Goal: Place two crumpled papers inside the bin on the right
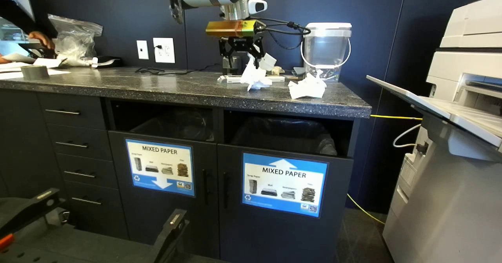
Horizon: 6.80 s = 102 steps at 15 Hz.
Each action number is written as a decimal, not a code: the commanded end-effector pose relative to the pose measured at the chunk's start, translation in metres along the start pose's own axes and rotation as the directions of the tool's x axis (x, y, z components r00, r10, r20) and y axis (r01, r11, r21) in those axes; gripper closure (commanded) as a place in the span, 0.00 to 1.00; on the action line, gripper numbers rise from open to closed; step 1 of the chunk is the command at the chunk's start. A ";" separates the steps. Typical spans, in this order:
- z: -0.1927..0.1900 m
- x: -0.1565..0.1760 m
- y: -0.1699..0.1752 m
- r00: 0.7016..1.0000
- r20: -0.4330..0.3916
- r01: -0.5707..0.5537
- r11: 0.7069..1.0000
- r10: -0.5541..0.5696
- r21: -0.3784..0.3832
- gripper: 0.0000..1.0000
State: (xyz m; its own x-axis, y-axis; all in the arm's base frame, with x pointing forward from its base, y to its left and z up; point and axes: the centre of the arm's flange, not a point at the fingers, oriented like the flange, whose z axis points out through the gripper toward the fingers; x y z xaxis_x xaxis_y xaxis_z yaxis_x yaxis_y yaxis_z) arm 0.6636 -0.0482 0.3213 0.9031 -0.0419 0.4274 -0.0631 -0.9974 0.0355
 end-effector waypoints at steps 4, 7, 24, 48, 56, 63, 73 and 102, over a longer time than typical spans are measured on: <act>0.033 0.023 0.011 1.000 -0.026 0.009 1.000 -0.010 -0.022 0.00; 0.046 0.025 0.015 1.000 -0.018 0.009 1.000 -0.009 -0.027 0.00; 0.074 0.028 0.017 1.000 0.016 0.004 0.999 -0.003 -0.044 0.79; 0.018 -0.155 -0.062 0.917 0.395 0.100 0.990 -0.054 -0.097 0.83; 0.066 -0.217 -0.056 0.950 0.301 -0.052 0.994 0.080 -0.100 0.84; 0.052 -0.233 -0.041 0.996 0.088 -0.009 1.000 0.010 -0.016 0.84; 0.078 -0.266 -0.028 1.000 -0.019 -0.021 0.999 0.022 0.038 0.84; 0.214 -0.199 0.041 0.955 -0.286 -0.061 0.995 0.081 0.078 0.84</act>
State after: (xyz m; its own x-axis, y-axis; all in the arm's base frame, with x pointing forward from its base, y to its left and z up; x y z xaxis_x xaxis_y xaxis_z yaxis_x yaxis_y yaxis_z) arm 0.5428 -0.0747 0.0521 0.7861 -0.0980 0.6102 -0.0836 -0.9951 -0.0522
